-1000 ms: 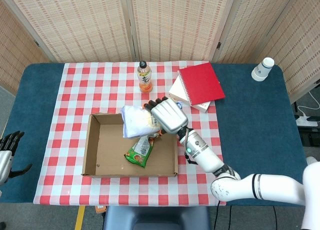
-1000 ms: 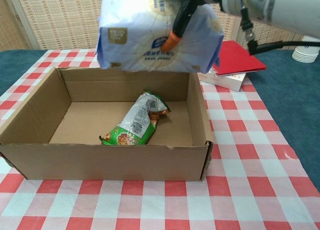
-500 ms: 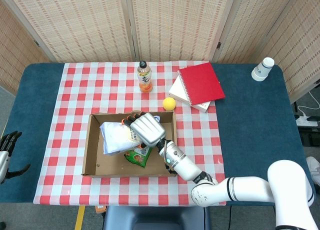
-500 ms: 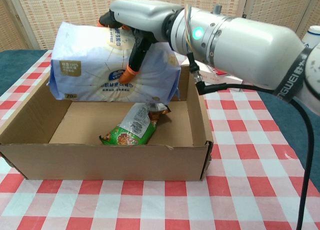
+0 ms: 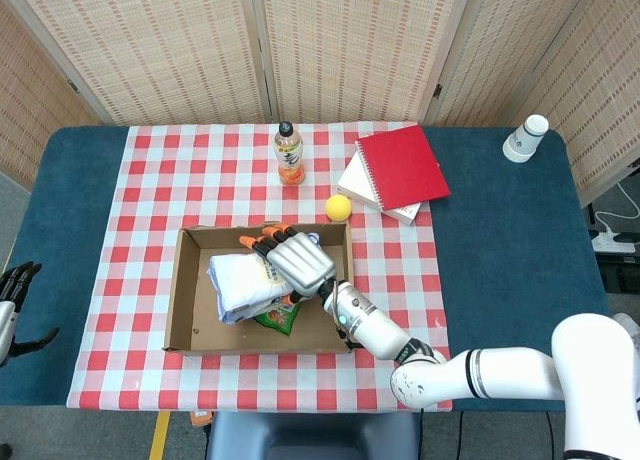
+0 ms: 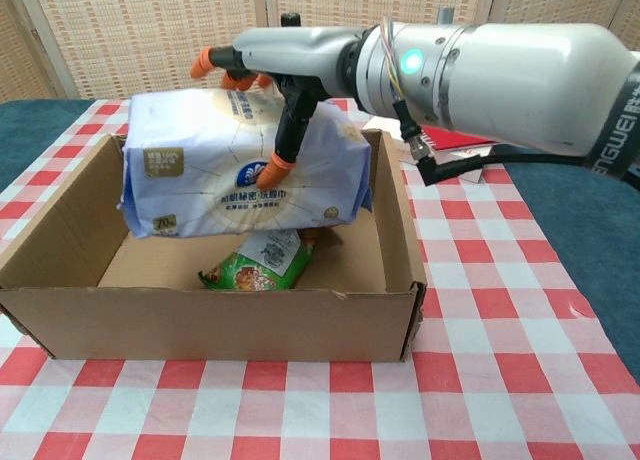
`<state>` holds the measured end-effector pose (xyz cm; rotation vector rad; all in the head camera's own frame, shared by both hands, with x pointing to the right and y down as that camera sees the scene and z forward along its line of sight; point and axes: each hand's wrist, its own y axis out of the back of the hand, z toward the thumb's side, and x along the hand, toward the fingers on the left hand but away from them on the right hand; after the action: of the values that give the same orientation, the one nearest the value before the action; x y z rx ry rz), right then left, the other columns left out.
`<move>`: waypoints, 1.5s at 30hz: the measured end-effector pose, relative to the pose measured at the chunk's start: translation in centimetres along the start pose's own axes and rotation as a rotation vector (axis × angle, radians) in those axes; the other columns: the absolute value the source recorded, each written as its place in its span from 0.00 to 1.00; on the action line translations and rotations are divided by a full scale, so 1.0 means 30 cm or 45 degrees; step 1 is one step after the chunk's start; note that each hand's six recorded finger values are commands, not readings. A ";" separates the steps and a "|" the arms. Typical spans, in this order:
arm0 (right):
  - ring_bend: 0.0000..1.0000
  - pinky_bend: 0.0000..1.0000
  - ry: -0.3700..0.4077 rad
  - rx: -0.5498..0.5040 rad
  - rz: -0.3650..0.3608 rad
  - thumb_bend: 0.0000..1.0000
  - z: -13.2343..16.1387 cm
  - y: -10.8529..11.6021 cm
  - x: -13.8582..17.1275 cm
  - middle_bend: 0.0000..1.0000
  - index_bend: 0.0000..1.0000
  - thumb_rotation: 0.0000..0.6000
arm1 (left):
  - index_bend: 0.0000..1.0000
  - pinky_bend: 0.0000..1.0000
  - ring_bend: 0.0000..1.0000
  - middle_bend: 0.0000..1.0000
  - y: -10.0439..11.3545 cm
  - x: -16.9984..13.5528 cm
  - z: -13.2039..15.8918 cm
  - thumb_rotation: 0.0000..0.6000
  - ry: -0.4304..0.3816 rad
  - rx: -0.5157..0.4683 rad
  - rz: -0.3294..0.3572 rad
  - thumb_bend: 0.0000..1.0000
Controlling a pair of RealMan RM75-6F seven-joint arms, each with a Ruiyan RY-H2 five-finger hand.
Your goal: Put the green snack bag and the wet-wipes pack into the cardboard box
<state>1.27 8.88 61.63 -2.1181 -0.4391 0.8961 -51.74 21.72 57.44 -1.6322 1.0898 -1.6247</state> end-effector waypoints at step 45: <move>0.00 0.00 -0.965 0.273 -0.198 0.00 -0.943 -0.071 1.172 0.02 0.11 1.00 | 0.02 0.09 0.00 0.00 -0.020 0.015 0.017 1.00 0.003 0.047 0.018 0.20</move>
<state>46.00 15.10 60.03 -1.4696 -0.8286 1.5636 -51.18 21.55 58.15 -1.5961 1.0637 -1.6287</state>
